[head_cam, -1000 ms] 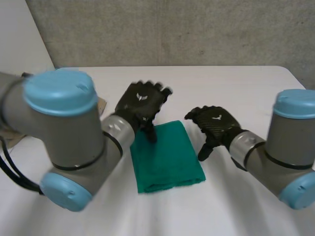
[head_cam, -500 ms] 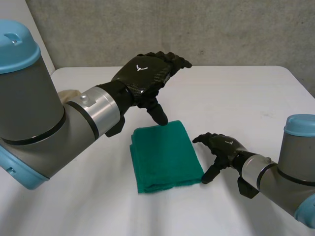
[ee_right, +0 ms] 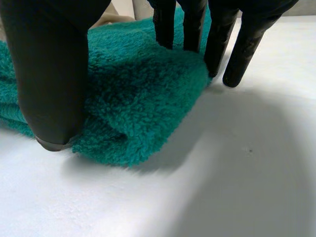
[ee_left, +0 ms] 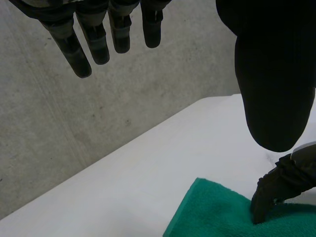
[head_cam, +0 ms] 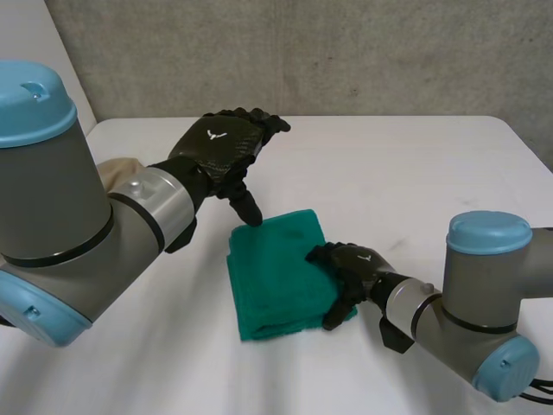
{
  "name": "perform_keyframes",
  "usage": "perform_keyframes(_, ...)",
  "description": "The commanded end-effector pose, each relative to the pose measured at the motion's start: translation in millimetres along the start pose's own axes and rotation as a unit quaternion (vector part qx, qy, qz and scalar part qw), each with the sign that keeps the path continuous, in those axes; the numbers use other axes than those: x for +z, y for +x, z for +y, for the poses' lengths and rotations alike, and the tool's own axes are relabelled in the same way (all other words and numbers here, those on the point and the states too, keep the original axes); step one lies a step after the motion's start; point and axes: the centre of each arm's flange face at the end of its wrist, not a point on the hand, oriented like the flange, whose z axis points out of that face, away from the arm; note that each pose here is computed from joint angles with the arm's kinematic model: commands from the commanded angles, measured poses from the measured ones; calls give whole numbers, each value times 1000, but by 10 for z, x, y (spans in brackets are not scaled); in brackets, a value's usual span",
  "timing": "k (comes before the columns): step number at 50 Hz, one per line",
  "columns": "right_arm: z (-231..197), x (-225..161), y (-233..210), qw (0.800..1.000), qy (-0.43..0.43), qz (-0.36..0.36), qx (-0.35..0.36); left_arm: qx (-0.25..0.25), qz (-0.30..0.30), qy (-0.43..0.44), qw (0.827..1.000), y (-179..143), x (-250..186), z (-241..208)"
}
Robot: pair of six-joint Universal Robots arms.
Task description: Fold the laundry.
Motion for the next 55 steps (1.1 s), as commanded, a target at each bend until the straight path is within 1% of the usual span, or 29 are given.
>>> perform_keyframes(1, -16, 69, 4, 1000, 13, 11, -8, -2, 1, -7, 1000, 1, -6, 43)
perform_keyframes(8, -96, 159, 57, 999, 30, 25, -21, -2, 1, -8, 1000, 2, -8, 48)
perform_keyframes(15, -399, 382, 138, 995, 75, 23, -65, -1, 0, -8, 1000, -3, -7, 56)
perform_keyframes(19, -616, 542, 262, 991, 93, 32, -94, -2, 0, -9, 1000, -2, -8, 61)
perform_keyframes(20, -675, 605, 426, 990, 88, 47, -99, -1, 0, -9, 1000, -2, -8, 61)
perform_keyframes(23, -778, 704, 706, 989, 85, 68, -104, -1, 0, -8, 1000, -3, -6, 55)
perform_keyframes(24, -856, 768, 886, 987, 87, 86, -107, -1, 0, -7, 1000, -4, -5, 53)
perform_keyframes(27, -961, 862, 1163, 984, 92, 109, -110, -1, -1, -5, 1000, -11, 3, 48)
perform_keyframes(28, -1060, 899, 1376, 980, 101, 129, -111, -1, -1, -5, 1000, -11, 3, 48)
perform_keyframes(31, -1224, 905, 1732, 973, 121, 162, -107, -2, -2, -6, 1000, -12, 9, 58)
perform_keyframes(32, -1321, 868, 2023, 967, 135, 191, -103, -1, -2, -8, 1000, -12, 14, 68)
perform_keyframes(35, -1455, 770, 2420, 953, 158, 239, -100, -2, -4, -11, 1000, -20, 25, 90)
perform_keyframes(36, -1541, 697, 2619, 942, 177, 264, -104, -3, -3, -12, 1000, -20, 27, 95)
perform_keyframes(39, -1627, 587, 2909, 926, 209, 293, -112, -3, -4, -15, 1000, -21, 37, 117)
perform_keyframes(42, -1622, 525, 3098, 917, 220, 310, -120, -4, -4, -19, 1000, -22, 59, 146)
perform_keyframes(43, -1597, 478, 3224, 911, 220, 323, -128, -5, -4, -19, 1000, -24, 65, 152)
perform_keyframes(46, -1572, 406, 3372, 902, 213, 345, -147, -5, -5, -23, 1000, -25, 80, 180)
perform_keyframes(51, -1486, 228, 3749, 880, 205, 391, -177, -6, -4, -28, 1000, -25, 105, 216)
perform_keyframes(55, -1503, 148, 3868, 872, 215, 399, -184, -6, -3, -29, 1000, -20, 115, 231)
